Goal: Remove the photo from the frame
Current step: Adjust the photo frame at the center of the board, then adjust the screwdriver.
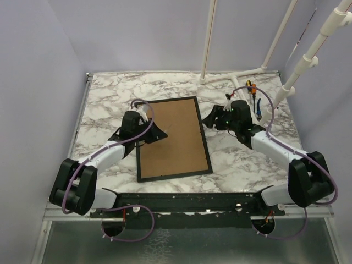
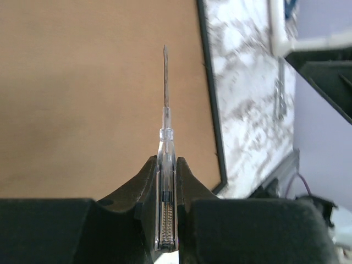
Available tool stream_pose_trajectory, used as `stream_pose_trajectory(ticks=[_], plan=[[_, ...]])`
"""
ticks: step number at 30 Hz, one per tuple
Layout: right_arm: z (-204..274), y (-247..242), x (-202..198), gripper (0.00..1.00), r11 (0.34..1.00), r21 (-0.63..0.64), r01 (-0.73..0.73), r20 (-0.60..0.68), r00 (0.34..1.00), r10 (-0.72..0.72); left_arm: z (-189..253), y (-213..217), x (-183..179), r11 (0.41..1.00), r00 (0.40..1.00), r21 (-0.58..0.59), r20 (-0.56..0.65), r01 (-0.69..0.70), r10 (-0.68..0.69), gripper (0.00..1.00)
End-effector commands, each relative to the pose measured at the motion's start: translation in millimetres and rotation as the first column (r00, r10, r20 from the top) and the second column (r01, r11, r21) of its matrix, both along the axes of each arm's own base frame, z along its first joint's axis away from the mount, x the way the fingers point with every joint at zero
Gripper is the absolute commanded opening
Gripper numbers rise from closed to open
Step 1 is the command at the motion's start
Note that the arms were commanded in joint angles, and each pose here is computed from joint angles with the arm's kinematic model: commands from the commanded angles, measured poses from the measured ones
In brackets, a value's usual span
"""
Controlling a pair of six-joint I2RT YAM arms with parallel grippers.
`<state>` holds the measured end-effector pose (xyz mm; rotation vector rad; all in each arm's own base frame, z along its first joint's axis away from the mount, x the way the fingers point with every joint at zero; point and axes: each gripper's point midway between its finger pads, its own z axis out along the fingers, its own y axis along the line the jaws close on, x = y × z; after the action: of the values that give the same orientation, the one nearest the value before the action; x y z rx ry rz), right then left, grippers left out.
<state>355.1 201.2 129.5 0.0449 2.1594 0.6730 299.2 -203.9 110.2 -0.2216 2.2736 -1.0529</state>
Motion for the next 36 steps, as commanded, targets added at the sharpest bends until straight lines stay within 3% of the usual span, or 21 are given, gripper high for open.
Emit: stream_pose_trajectory(ticks=[1,2,4,9,12,15,19,23,27,36], plan=[[36,38,-50,0.64,0.874,-0.037,-0.485,0.165,0.859,0.484,33,-51,-23,0.956,0.957,-0.074,0.089,0.284,-0.278,0.00],[46,44,-59,0.65,0.836,-0.043,-0.548,0.229,0.809,0.542,39,-59,-28,0.942,0.944,-0.090,0.096,0.324,-0.315,0.00],[62,50,-68,0.67,0.817,0.014,-0.577,0.287,0.785,0.549,52,-69,-36,0.912,0.918,-0.121,0.113,0.392,-0.380,0.00],[78,65,-71,0.67,0.772,0.234,-0.591,0.180,0.807,0.563,83,-81,-54,0.849,0.853,-0.136,0.204,0.511,-0.480,0.00],[92,64,-78,0.76,0.742,0.333,-0.582,0.171,0.811,0.560,95,-87,-64,0.814,0.815,-0.133,0.243,0.565,-0.526,0.00],[106,60,-87,0.80,0.706,0.375,-0.601,0.197,0.796,0.573,103,-92,-70,0.788,0.788,-0.136,0.265,0.601,-0.555,0.00],[108,52,-88,0.82,0.719,0.378,-0.583,0.163,0.807,0.568,115,-96,-80,0.748,0.746,-0.136,0.304,0.650,-0.593,0.00],[111,53,-98,0.78,0.677,0.406,-0.614,0.160,0.777,0.609,124,-99,-89,0.719,0.715,-0.136,0.329,0.682,-0.616,0.00],[105,50,-98,0.76,0.696,0.393,-0.601,0.139,0.787,0.601,127,-100,-90,0.713,0.709,-0.132,0.334,0.688,-0.622,0.00],[120,57,-119,0.60,0.546,0.533,-0.647,0.132,0.701,0.701,133,-104,-99,0.675,0.662,-0.111,0.365,0.729,-0.655,0.00]])
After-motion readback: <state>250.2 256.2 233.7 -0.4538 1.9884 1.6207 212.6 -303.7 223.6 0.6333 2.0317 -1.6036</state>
